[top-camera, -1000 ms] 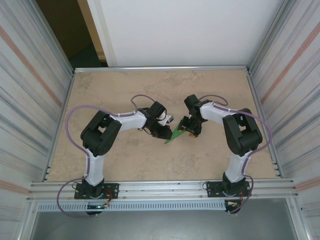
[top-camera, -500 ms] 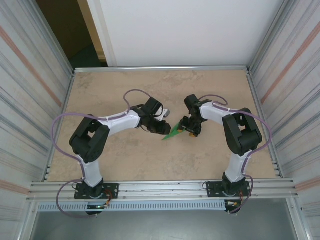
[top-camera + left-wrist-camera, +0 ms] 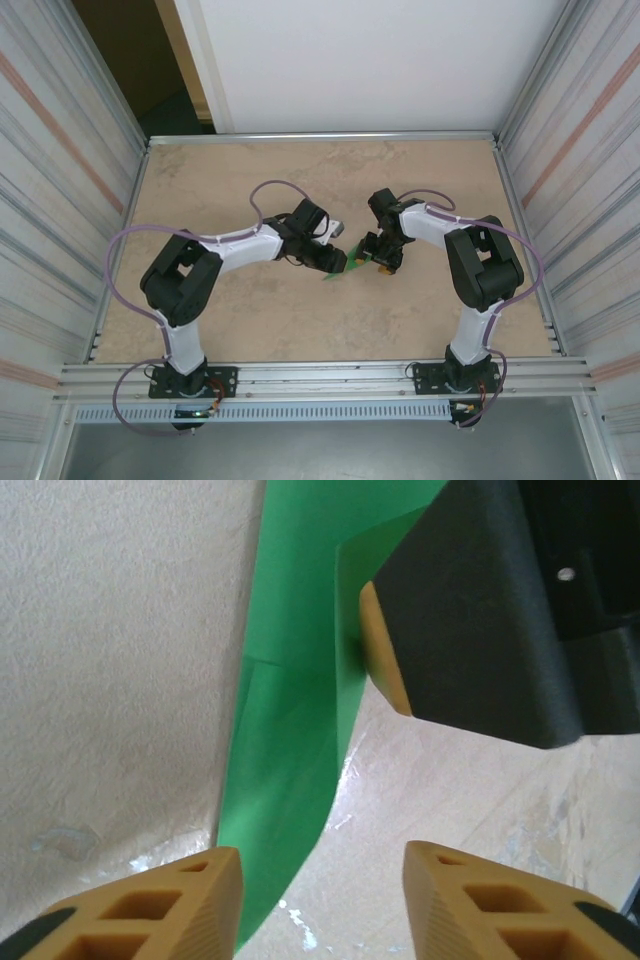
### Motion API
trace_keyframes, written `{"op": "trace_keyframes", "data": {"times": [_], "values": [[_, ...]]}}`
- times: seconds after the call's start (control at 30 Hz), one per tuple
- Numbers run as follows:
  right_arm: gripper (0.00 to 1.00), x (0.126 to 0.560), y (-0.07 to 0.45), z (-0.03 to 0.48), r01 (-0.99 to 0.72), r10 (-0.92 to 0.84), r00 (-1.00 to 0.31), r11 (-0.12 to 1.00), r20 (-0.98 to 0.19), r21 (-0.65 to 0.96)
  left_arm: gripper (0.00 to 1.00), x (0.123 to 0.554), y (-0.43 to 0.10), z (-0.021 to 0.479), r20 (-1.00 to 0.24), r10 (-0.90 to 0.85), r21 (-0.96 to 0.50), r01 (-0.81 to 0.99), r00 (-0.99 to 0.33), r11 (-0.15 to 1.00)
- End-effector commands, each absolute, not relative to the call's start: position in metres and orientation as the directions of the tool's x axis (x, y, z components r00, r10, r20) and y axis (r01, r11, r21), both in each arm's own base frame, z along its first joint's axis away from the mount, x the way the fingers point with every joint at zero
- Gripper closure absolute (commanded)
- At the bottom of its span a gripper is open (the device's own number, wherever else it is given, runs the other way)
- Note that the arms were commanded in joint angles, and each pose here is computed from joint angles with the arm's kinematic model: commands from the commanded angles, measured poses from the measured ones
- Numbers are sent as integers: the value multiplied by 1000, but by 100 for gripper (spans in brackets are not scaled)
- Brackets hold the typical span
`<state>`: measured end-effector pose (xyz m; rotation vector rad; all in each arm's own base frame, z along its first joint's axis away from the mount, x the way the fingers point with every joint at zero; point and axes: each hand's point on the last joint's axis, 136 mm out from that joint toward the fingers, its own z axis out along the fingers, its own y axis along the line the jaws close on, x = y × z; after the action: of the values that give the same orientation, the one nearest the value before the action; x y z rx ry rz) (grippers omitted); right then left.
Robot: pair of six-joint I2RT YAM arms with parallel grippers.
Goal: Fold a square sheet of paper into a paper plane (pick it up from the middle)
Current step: Fold the wing for the fifth time at the center of the table.
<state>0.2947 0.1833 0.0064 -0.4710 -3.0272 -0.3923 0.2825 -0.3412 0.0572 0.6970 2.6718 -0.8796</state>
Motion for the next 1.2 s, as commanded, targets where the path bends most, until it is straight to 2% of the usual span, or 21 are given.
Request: {"op": "trace_keyframes", "data": {"times": [0.0, 0.27, 0.67, 0.87, 1.0, 1.17], "values": [[38, 279, 162, -77, 315, 302, -946, 943, 121, 111, 48, 279, -341, 40, -350, 419, -484, 545, -838, 684], [38, 281, 164, -74, 315, 301, -946, 941, 117, 121, 46, 281, -340, 28, -327, 436, -476, 545, -838, 690], [37, 287, 165, -65, 312, 298, -948, 939, 108, 146, 67, 275, -329, -3, -238, 450, -440, 508, -861, 740], [37, 296, 171, -49, 285, 274, -958, 939, 82, 193, 73, 272, -326, -12, -201, 445, -441, 487, -872, 754], [37, 310, 179, -24, 231, 233, -972, 935, 23, 269, 76, 271, -324, -16, -178, 435, -437, 467, -883, 769], [36, 329, 194, 34, 133, 195, -974, 906, -116, 403, 79, 269, -322, -21, -158, 428, -436, 452, -890, 778]]}}
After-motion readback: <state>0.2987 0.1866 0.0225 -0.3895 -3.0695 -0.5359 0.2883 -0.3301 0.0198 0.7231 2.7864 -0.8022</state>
